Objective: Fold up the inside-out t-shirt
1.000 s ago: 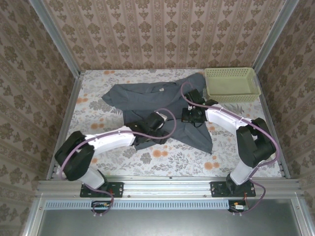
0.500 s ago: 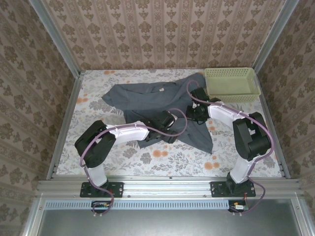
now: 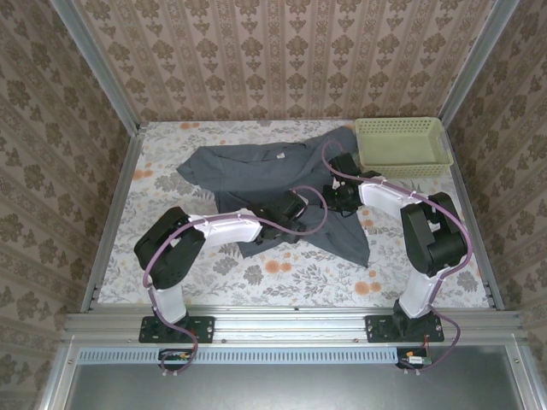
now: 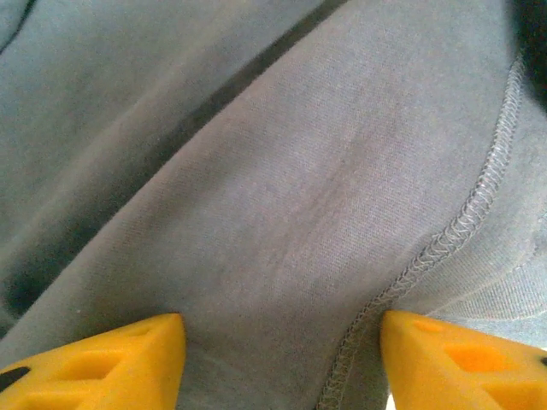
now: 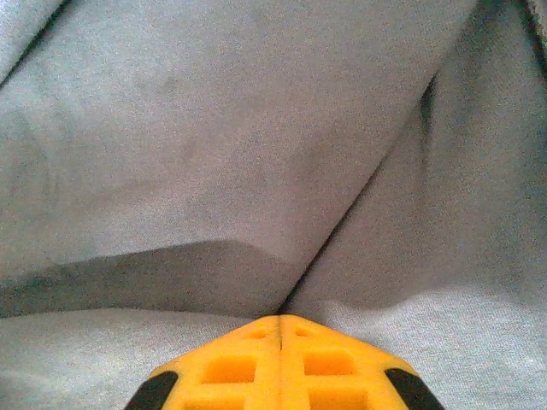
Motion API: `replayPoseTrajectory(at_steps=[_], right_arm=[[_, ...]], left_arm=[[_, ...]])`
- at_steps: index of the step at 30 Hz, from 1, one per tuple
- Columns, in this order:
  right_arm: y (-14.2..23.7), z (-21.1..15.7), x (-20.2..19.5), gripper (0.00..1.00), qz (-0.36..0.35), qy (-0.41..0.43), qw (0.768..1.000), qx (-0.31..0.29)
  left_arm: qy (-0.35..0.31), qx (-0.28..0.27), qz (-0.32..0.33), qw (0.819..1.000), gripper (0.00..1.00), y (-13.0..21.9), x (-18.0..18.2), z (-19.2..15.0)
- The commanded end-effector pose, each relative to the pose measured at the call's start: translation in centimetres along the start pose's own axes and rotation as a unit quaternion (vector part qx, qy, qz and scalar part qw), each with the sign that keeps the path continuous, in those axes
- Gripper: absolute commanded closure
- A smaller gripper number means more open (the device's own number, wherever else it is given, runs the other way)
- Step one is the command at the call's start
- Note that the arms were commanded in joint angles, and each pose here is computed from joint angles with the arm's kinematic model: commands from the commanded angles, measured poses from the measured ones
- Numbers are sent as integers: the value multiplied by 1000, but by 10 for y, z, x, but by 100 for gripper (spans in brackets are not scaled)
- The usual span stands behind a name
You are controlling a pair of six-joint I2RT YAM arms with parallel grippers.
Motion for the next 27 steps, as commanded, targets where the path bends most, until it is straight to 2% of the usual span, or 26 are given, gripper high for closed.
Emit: replayPoseTrajectory(at_steps=[1,8,13,18,23,27], right_arm=[[1,2,0,92,-1,8,1000,-4],[6,5,2,84,-3,14,1000,-11],[13,4,2,69,2,18,1000,-17],[27,1,2,60,11,23,999,-27],[38,-3,0,56,19,24,999,-36],[43,-7,-3,53,19,21,999,-39]], left_arm=[[2,-2,21,1000,44,10,11,-1],[-10,-7,6,1000,46,19,6,-7],[-2,-7,-8,1000,45,24,5,-16],[-9,-15,-43,999,45,28,-6,-21],[-20,-8,-34,999,35,25,-11,-25],[-23,9,-5,1000,37,19,-7,-27]])
Point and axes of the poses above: each hand's point on the last joint's axis, 136 mm out from that joint toward the fingers, its own y axis back along the fingers, its own x axis along the line the jaws close on, z = x × y, the point moved 8 cm from there along y, back along the fingers, and after that the axes turned 12 degrees about -y, right-handed, at the moved point
